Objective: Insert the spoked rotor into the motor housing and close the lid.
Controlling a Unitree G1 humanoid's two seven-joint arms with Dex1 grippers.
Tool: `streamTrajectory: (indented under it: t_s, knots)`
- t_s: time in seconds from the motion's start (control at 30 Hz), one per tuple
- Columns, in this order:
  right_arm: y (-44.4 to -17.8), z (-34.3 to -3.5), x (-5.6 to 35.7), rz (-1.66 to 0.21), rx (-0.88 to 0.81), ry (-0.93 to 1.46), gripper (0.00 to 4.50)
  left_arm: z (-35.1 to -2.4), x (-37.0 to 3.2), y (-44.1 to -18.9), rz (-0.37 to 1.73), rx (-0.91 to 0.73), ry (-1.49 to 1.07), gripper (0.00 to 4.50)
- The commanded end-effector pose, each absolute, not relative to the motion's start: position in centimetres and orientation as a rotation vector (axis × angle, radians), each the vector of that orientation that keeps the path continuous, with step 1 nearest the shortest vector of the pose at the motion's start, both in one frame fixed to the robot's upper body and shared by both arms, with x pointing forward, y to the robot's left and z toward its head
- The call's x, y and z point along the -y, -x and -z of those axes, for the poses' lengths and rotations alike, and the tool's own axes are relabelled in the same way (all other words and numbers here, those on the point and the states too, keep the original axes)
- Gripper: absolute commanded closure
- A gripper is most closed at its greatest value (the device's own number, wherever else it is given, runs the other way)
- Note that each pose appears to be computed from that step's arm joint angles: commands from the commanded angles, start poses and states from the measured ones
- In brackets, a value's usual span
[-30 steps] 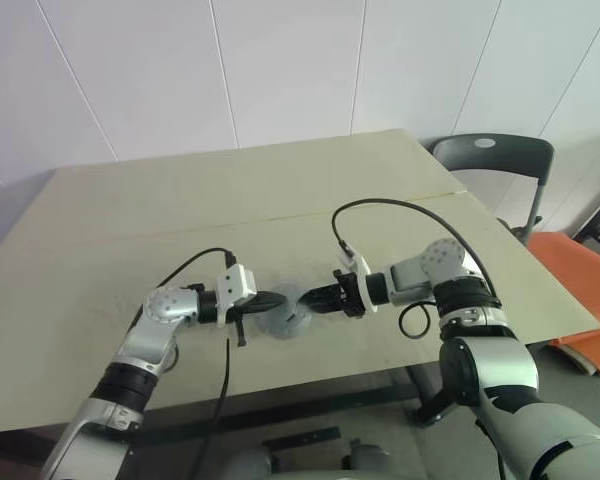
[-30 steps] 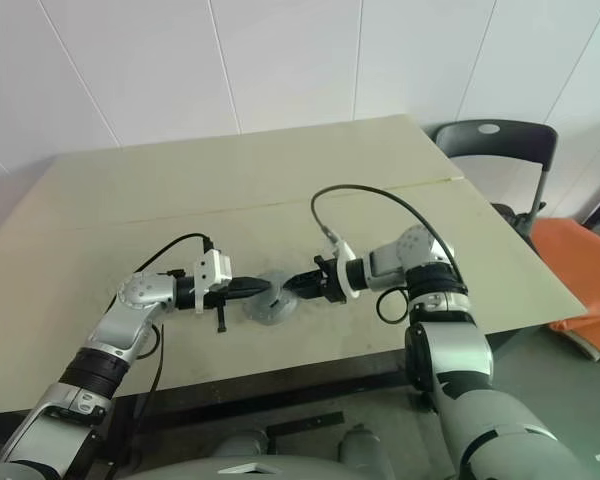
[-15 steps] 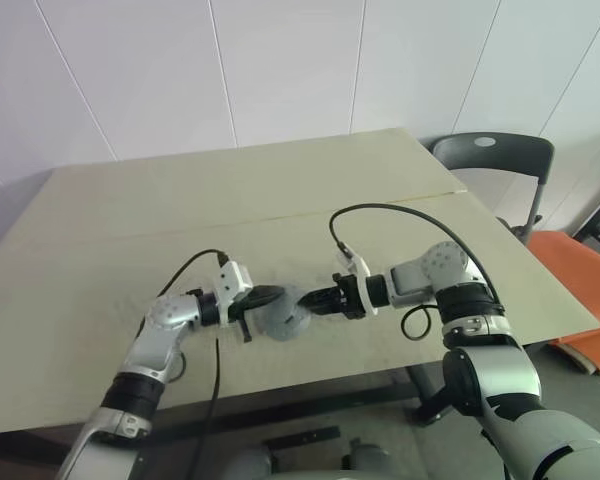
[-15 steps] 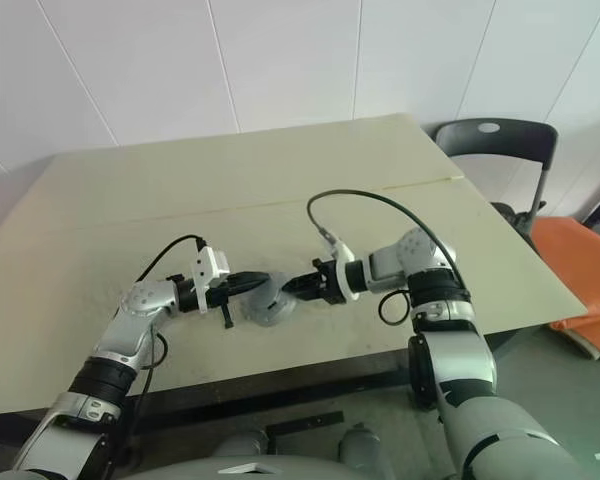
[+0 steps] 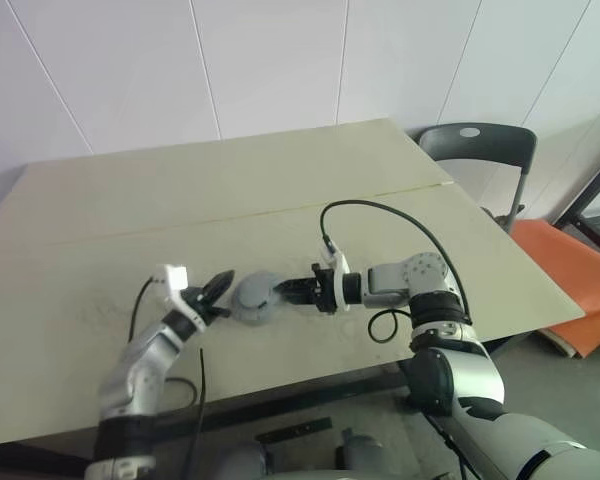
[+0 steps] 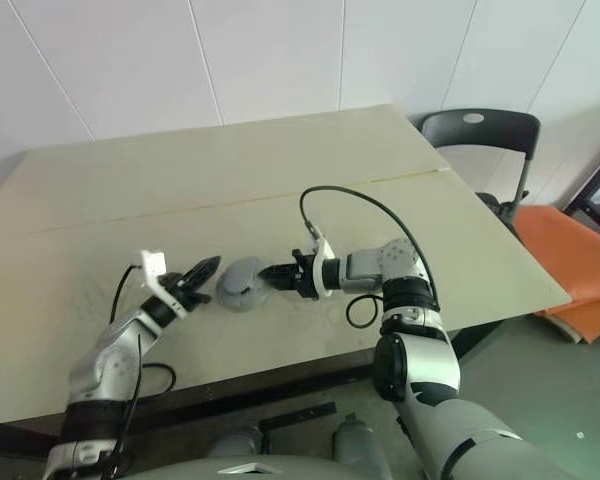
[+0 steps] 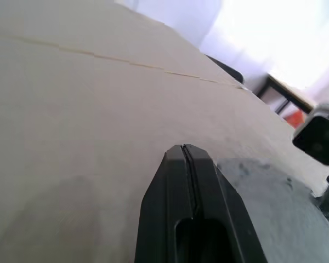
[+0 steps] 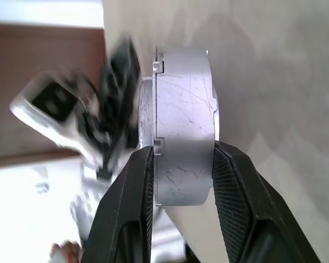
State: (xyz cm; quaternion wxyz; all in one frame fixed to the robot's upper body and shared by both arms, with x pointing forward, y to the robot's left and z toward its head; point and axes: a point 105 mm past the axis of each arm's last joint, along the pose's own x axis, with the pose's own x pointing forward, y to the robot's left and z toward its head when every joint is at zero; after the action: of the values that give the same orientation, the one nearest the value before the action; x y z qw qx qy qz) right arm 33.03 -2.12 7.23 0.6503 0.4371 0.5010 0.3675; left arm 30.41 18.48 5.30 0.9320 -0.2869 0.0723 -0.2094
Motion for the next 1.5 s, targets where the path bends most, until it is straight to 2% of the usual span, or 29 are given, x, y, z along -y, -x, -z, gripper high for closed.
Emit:
streamTrajectory:
  t_s: [0.03,0.2,0.3,0.43,0.7,0.97,1.5]
  knots:
    - [-34.7,-10.2,1.7,-0.880,-0.994,-1.054,3.26,-7.0,-20.2,-29.4,0.350,-0.088,0.715,4.50]
    - [-35.6,-10.0,1.1,-0.845,-0.936,-1.101,3.26,-7.2,-21.0,-27.6,0.297,-0.094,0.886,4.50]
    - [-35.9,-10.5,0.2,-0.860,-0.910,-1.129,3.26,-8.0,-20.3,-27.4,0.311,-0.071,1.015,3.89]
    - [-35.8,-11.3,-1.1,-0.893,-0.881,-1.146,3.26,-8.2,-19.3,-27.7,0.307,-0.070,1.210,2.61]
    - [-35.5,-11.2,-1.4,-0.904,-0.880,-1.145,3.26,-6.9,-18.3,-28.0,0.264,-0.152,1.330,0.03]
    - [-35.1,-10.9,-1.4,-0.910,-0.890,-1.142,3.26,-7.1,-17.6,-28.6,0.281,-0.179,1.454,0.03]
    - [-34.7,-11.7,-2.0,-0.961,-0.891,-1.152,3.26,-6.3,-14.1,-30.8,0.406,-0.298,1.471,0.03]
